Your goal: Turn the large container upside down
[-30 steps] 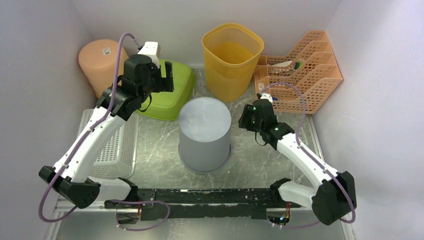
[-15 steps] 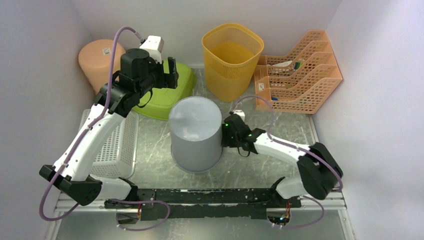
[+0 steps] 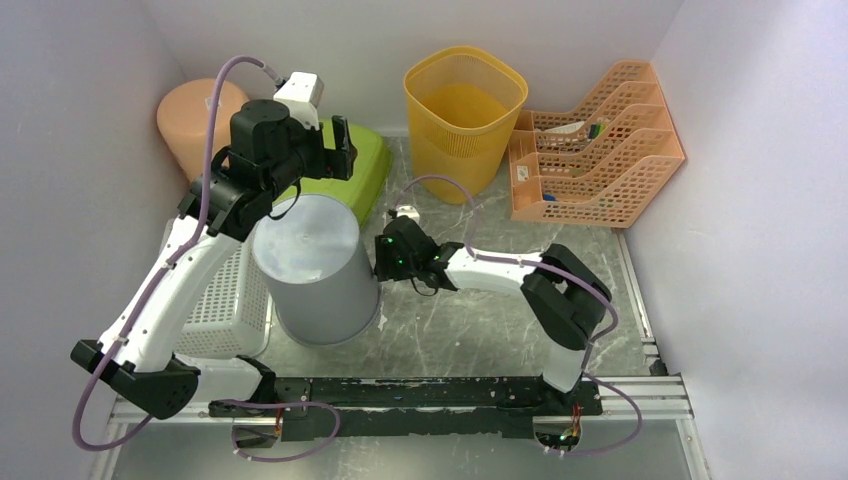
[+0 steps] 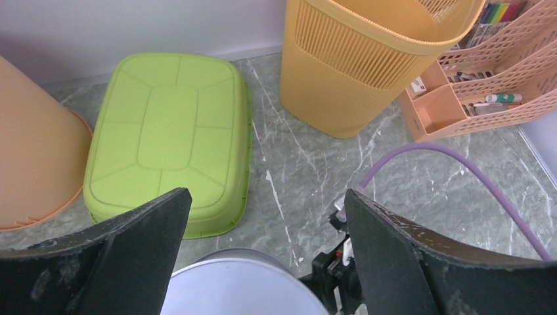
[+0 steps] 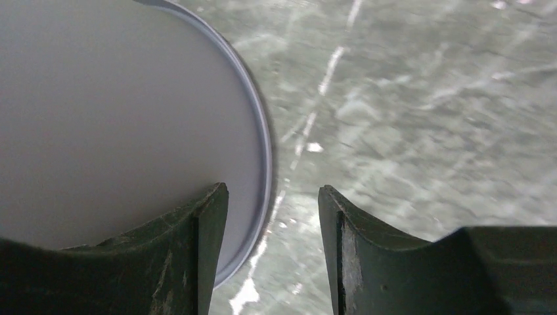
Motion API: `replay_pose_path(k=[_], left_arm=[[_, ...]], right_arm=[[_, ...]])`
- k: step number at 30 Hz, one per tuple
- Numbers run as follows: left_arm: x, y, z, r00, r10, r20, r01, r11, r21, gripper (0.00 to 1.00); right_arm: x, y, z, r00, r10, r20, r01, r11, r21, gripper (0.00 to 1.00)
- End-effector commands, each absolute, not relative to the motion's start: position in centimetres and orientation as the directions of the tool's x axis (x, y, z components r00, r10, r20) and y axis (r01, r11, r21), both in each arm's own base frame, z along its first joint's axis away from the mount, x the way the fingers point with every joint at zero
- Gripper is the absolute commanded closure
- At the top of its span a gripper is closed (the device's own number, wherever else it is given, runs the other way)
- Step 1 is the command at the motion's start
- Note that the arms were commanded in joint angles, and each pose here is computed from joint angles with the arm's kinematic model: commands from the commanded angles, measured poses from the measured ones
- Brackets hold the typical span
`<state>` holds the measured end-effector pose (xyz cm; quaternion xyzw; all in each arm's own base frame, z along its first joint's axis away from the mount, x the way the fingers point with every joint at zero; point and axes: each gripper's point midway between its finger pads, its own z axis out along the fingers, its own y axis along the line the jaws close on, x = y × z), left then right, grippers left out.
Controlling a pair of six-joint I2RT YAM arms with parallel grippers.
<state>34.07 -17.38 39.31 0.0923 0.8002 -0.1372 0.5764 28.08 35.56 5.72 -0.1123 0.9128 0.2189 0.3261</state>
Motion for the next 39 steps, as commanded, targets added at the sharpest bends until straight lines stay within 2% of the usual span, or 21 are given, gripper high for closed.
replay_pose_path(k=[1,6,11,17,22,29,34,39], left_arm=[[33.7,-17.5,39.9,-0.286,-0.006,-0.958,0.330,0.938,-0.105,0.00],[33.9,-17.3,39.1,-0.297,0.006,-0.955,0.318,0.944,-0.092,0.00],[34.0,-17.3,38.9,-0.296,0.010,-0.955,0.315,0.945,-0.088,0.00],[34.1,-17.0,39.3,-0.285,-0.027,-0.958,0.287,0.951,-0.112,0.00],[34.4,-17.3,39.0,-0.285,-0.061,-0.957,0.281,0.949,-0.144,0.00],[34.5,-18.1,38.3,-0.295,-0.081,-0.952,0.297,0.939,-0.172,0.00],[34.4,-17.9,38.1,-0.288,-0.100,-0.952,0.289,0.939,-0.186,0.01],[34.1,-18.3,37.7,-0.295,-0.115,-0.949,0.303,0.930,-0.207,0.00]], right_arm=[[28.4,39.3,6.6,-0.751,-0.038,-0.660,-0.396,0.825,0.403,0.47],[28.2,40.5,6.0,-0.748,-0.067,-0.660,-0.415,0.823,0.387,0.47],[29.7,36.2,8.1,-0.670,-0.049,-0.741,-0.345,0.904,0.252,0.46],[32.3,30.5,16.2,-0.500,-0.104,-0.859,-0.264,0.964,0.037,0.46],[35.4,27.1,24.0,-0.382,-0.104,-0.919,-0.226,0.974,-0.016,0.45],[40.4,24.9,31.2,-0.248,-0.288,-0.925,-0.240,0.943,-0.229,0.18],[43.7,24.7,34.1,-0.189,-0.303,-0.934,-0.320,0.918,-0.233,0.16],[47.5,25.0,33.8,-0.185,-0.373,-0.909,-0.407,0.871,-0.275,0.13]])
